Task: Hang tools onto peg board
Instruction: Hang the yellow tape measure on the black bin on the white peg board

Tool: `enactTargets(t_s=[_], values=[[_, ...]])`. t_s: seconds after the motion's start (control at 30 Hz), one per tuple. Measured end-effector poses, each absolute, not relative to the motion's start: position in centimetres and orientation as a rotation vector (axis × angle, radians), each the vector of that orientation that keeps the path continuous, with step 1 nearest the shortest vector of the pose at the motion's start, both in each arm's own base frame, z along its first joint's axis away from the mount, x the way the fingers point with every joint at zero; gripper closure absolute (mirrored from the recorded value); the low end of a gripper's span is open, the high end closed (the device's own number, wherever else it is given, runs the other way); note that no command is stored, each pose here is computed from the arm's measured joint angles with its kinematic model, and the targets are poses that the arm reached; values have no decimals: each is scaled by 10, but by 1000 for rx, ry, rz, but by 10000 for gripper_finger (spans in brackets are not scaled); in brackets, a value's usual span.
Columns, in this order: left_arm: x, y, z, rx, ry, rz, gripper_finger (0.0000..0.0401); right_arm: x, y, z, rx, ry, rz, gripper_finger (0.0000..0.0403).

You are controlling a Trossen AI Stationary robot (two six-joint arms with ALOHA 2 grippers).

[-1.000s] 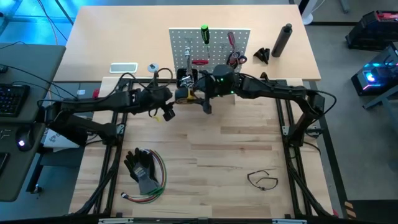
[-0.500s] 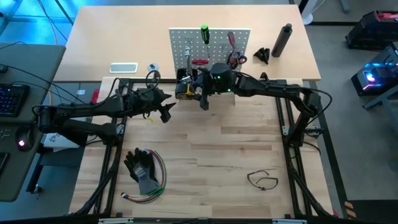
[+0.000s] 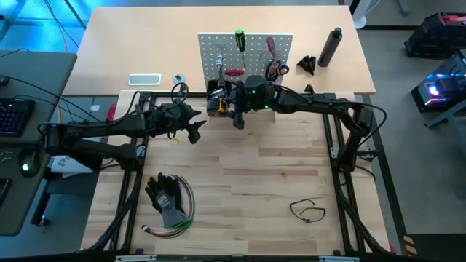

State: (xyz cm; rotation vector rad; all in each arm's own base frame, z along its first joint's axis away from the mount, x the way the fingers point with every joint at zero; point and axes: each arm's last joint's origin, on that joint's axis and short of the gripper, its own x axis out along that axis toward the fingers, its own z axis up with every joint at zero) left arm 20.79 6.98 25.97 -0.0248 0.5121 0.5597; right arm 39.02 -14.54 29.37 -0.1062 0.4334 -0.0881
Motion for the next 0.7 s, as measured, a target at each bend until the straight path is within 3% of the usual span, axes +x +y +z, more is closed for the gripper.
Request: enactTargets(t_s=[0.7], values=[[208,70,260,-42,504,565,205,387,-145,288,-86,499,-85,171]])
